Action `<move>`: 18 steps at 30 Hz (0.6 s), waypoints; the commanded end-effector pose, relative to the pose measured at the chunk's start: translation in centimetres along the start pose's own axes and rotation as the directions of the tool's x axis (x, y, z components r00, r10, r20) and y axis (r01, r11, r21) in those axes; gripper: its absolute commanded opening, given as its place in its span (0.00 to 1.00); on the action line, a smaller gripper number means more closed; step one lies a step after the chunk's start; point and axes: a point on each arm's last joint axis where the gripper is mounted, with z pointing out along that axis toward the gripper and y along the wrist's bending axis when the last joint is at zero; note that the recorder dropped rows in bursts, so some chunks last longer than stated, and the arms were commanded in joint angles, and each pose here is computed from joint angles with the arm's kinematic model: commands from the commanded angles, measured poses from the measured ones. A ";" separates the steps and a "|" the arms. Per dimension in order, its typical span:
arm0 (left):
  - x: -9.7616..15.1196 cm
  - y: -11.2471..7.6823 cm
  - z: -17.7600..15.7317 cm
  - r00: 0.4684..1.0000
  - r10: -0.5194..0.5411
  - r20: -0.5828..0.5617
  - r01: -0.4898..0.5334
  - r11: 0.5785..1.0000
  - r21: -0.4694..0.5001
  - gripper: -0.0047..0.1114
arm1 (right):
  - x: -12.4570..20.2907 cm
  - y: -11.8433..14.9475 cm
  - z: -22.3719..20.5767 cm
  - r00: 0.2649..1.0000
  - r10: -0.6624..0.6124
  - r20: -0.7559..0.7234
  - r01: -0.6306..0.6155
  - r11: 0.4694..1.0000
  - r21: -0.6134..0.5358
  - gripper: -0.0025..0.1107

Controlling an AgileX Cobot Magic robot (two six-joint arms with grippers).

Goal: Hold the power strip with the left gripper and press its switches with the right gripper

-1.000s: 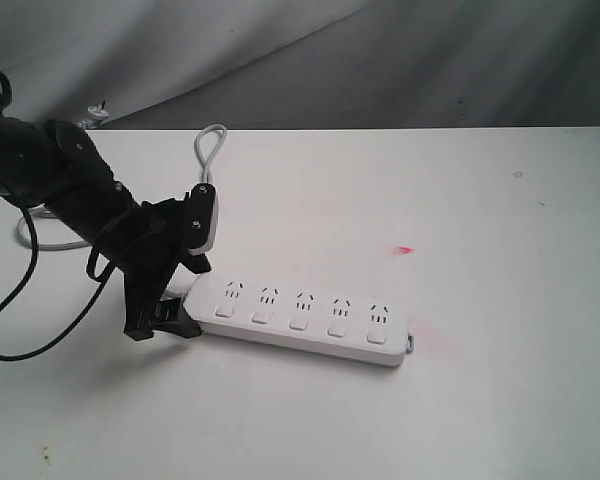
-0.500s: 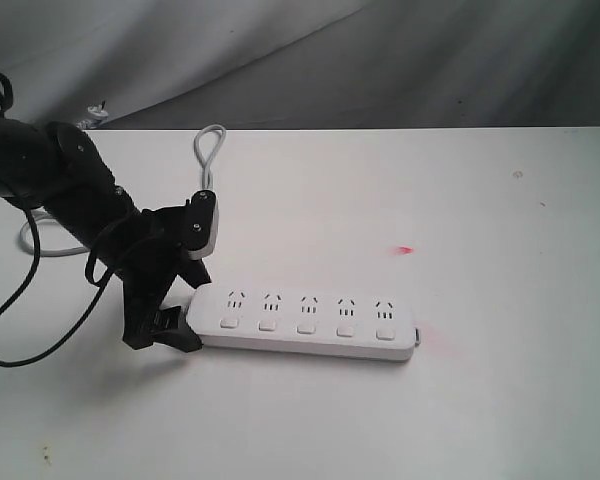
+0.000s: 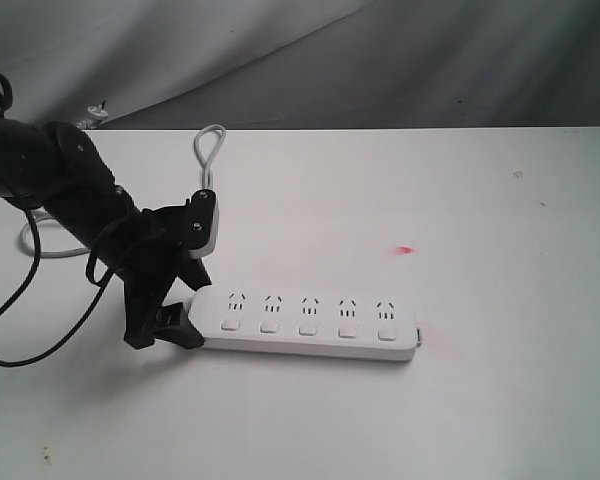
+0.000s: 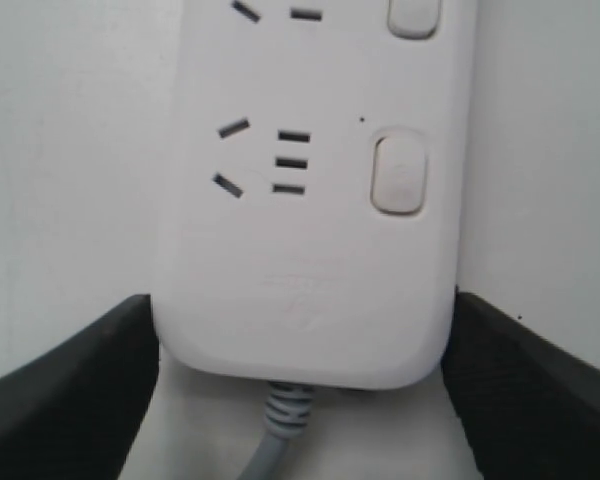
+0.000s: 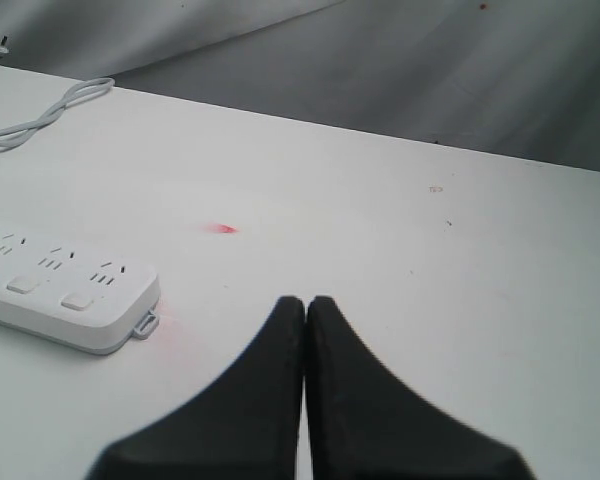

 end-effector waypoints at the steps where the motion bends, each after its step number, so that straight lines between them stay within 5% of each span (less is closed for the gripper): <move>1: -0.3 -0.2 0.0 0.999 -0.028 0.032 0.028 0.999 0.020 0.64 | 0.1 0.0 0.0 1.000 0.008 0.002 -0.008 1.000 0.006 0.02; 18: -0.3 -0.1 0.0 0.999 -0.028 0.030 0.028 1.000 0.006 0.64 | 0.1 0.0 0.0 1.000 0.008 0.002 -0.008 1.000 0.006 0.02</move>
